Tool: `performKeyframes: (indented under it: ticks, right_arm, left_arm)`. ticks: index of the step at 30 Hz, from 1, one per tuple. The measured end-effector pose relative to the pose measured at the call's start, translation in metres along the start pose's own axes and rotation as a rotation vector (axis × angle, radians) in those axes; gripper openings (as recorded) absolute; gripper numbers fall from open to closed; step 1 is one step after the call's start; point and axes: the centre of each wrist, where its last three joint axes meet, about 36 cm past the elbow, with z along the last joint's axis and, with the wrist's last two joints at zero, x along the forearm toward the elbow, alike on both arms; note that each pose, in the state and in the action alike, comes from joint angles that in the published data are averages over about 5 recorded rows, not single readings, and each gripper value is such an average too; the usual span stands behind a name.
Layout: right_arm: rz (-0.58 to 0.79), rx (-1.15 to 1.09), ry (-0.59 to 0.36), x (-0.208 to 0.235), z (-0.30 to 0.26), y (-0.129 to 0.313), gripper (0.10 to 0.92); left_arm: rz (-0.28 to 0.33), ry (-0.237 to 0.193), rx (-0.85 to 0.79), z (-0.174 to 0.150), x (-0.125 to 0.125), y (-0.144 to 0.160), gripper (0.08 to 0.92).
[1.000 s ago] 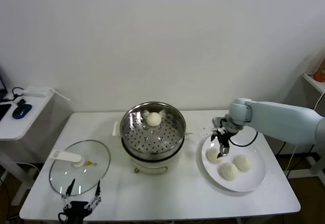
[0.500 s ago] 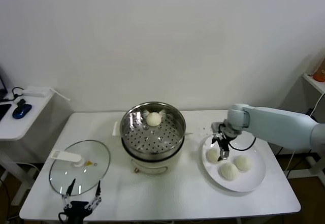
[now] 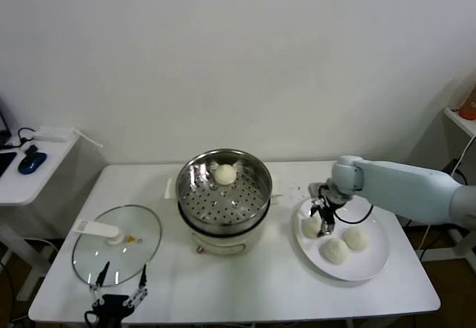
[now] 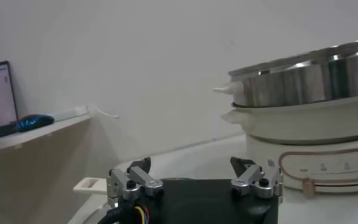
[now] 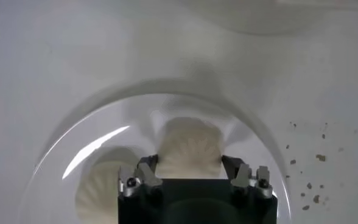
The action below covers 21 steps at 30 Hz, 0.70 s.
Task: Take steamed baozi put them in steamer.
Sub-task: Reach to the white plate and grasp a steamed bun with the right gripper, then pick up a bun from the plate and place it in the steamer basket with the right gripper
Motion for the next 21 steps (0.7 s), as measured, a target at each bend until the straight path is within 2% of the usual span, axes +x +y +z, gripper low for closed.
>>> performKeyframes:
  ticks: [14, 21]
  right_arm:
    - [-0.006, 0.013, 0.009, 0.019, -0.006, -0.006, 0.656]
    - [-0.015, 0.022, 0.001, 0.05, -0.016, -0.012, 0.655]
  left_arm:
    - [0.002, -0.006, -0.001, 0.0, 0.001, -0.002, 0.823]
    - [0.0, -0.011, -0.003, -0.002, 0.002, -0.001, 0.823]
